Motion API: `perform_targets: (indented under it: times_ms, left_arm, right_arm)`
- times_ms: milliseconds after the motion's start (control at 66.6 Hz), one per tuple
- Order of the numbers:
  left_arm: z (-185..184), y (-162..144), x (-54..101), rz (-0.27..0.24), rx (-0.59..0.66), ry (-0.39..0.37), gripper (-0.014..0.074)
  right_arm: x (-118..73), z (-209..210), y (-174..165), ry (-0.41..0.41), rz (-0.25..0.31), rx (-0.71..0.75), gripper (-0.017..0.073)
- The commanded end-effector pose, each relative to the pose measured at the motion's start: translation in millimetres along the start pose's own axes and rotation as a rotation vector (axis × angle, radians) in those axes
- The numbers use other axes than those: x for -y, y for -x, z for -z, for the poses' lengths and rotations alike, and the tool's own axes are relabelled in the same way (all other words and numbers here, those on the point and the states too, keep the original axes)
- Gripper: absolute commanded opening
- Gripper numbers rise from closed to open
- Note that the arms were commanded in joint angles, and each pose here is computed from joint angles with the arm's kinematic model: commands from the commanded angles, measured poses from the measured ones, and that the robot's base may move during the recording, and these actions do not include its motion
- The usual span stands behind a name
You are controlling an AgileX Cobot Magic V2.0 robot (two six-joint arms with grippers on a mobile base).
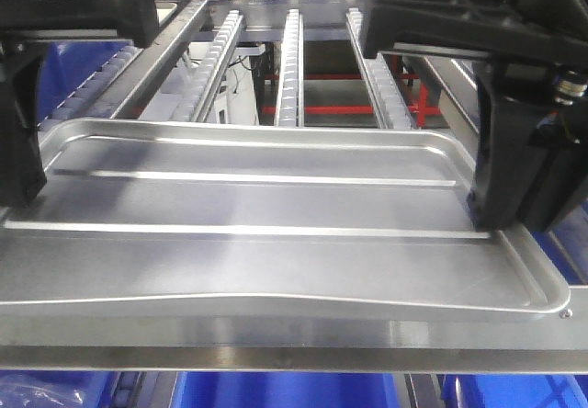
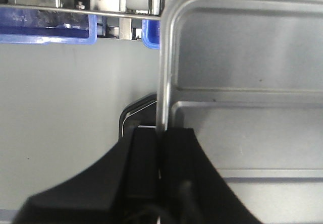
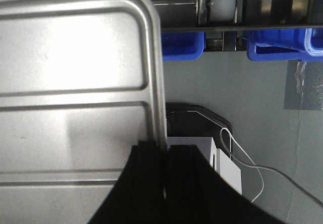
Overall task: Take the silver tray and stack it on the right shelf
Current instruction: 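Hold the tray in both grippers while the base turns and drives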
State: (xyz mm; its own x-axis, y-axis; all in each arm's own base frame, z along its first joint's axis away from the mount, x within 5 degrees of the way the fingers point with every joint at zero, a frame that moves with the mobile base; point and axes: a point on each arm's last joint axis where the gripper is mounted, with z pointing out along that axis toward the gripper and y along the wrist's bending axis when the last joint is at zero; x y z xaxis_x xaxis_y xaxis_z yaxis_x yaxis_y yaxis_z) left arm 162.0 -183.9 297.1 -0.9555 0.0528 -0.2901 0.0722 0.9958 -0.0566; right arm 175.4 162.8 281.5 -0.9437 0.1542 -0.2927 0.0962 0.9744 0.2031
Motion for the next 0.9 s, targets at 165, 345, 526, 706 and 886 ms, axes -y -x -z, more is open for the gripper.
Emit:
perform_targets:
  times_ms: [165,345,526,706,886]
  left_arm:
    - [15.8,1.4,0.9,-0.003,0.042,-0.055,-0.01]
    - [15.8,0.6,1.5,0.001,0.033,-0.063,-0.01]
    - [15.8,0.6,1.5,0.001,0.033,-0.063,-0.01]
    - [15.8,0.6,1.6,0.002,0.032,-0.063,-0.01]
    - [15.8,0.6,1.6,0.002,0.032,-0.063,-0.01]
  right_arm:
    - [-6.1,16.0,6.5,0.092,-0.008,0.073,0.0049]
    - [-6.1,16.0,6.5,0.092,-0.008,0.073,0.0049]
    - [-6.1,16.0,6.5,0.092,-0.008,0.073,0.0049]
    - [-6.1,16.0,6.5,0.092,-0.008,0.073,0.0049]
    - [-6.1,16.0,6.5,0.092,-0.008,0.073,0.0049]
